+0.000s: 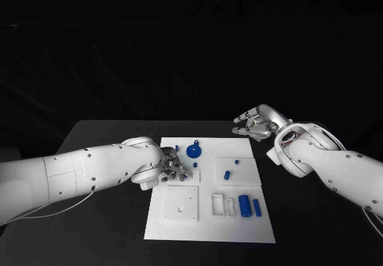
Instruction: Assemble the parts on the task board
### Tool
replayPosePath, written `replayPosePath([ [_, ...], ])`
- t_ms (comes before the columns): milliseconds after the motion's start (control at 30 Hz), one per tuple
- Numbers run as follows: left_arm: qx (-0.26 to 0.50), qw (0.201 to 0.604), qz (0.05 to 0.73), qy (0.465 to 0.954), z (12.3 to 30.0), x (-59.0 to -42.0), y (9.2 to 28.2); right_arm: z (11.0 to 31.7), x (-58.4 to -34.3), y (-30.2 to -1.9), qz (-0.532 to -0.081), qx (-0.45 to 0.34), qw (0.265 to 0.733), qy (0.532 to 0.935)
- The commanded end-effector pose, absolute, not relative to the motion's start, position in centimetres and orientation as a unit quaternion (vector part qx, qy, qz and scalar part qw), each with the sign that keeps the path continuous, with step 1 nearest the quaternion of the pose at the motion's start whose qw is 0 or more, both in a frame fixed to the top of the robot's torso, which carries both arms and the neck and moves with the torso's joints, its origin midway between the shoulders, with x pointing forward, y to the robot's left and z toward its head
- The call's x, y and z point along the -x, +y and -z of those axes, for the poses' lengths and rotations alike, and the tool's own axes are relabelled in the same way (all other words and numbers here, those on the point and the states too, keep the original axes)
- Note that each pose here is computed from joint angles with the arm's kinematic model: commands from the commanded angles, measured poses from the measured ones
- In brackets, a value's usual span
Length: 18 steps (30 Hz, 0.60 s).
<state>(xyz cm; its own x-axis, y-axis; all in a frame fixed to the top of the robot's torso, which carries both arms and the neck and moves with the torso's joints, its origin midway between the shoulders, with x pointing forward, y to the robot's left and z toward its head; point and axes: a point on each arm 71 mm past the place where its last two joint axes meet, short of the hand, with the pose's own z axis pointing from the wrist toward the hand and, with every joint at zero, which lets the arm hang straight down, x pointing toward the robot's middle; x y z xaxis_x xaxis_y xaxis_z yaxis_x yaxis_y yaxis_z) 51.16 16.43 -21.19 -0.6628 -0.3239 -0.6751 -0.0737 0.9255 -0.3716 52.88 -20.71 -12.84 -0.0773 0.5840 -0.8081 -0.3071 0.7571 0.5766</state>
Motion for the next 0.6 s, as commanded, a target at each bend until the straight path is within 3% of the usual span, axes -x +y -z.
replayPosePath([
  [33, 0.110, 0.398, 0.157, 0.897, 21.20, -51.12, 16.49, 12.86, -52.86, -20.59, -0.334, -0.102, 0.669, 0.656],
  [600, 0.113, 0.401, 0.164, 0.894, 20.98, -50.87, 17.03, 12.92, -52.90, -20.58, -0.334, -0.103, 0.670, 0.655],
])
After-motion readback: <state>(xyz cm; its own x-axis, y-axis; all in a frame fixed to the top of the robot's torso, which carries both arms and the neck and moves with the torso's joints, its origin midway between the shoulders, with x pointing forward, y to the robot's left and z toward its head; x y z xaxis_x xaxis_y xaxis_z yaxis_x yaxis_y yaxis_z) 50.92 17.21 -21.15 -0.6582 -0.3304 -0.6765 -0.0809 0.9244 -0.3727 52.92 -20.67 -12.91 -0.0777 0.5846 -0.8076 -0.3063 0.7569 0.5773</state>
